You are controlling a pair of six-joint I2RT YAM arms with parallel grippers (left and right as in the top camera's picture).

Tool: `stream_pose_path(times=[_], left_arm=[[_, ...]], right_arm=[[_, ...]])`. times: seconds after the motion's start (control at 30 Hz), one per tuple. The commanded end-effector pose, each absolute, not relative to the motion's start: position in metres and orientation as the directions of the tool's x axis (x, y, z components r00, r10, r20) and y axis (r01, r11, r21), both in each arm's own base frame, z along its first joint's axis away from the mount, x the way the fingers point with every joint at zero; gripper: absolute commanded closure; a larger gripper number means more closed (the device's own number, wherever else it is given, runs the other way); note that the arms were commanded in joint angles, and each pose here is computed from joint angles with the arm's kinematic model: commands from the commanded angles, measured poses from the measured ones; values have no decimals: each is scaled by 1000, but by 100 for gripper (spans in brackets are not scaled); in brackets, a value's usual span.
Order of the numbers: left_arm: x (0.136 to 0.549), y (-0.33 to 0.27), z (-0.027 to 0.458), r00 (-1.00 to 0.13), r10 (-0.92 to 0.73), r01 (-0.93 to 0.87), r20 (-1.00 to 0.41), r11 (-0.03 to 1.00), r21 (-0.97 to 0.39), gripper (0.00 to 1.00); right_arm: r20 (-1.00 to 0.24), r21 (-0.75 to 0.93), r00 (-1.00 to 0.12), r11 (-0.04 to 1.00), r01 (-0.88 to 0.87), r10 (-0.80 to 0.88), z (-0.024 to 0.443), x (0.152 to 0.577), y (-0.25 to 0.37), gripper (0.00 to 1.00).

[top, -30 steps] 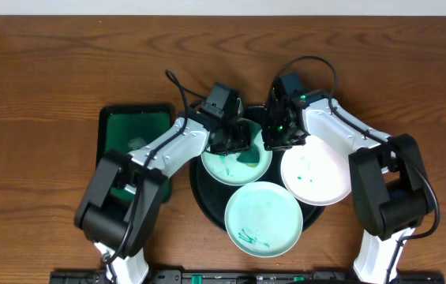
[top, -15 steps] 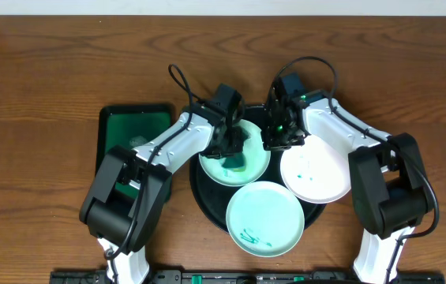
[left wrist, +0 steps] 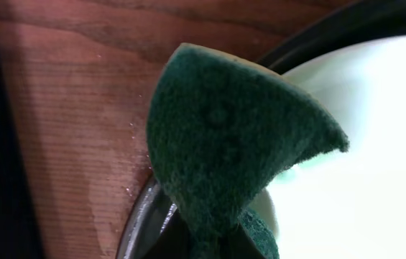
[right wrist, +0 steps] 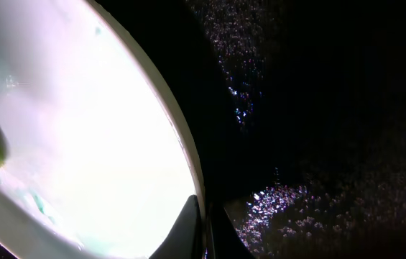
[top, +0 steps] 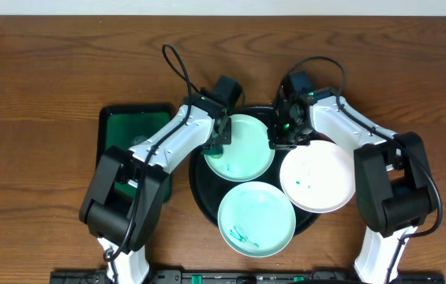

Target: Clean dirty plates on tray and stack at the side

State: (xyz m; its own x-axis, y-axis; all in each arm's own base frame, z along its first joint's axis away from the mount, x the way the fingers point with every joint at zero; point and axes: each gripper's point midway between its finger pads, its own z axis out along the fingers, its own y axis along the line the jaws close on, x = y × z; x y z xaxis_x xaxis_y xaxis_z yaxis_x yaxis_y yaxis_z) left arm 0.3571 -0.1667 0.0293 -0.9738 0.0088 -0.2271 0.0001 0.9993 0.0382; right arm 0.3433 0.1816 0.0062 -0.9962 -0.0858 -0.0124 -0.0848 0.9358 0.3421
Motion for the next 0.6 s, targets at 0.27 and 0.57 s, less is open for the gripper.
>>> stream_pose_path(times=[0.27,0.57], left_arm=[[323,-265,40,-975,173,210,-136,919,-335,93],[317,-278,44,-977,179,211,-119,893,-398,93]], right_arm=[[-6,277,-998,959,-57,-57,-3,347,163,99],[-4,277,-998,959,-56,-57,-3,346,163,99]])
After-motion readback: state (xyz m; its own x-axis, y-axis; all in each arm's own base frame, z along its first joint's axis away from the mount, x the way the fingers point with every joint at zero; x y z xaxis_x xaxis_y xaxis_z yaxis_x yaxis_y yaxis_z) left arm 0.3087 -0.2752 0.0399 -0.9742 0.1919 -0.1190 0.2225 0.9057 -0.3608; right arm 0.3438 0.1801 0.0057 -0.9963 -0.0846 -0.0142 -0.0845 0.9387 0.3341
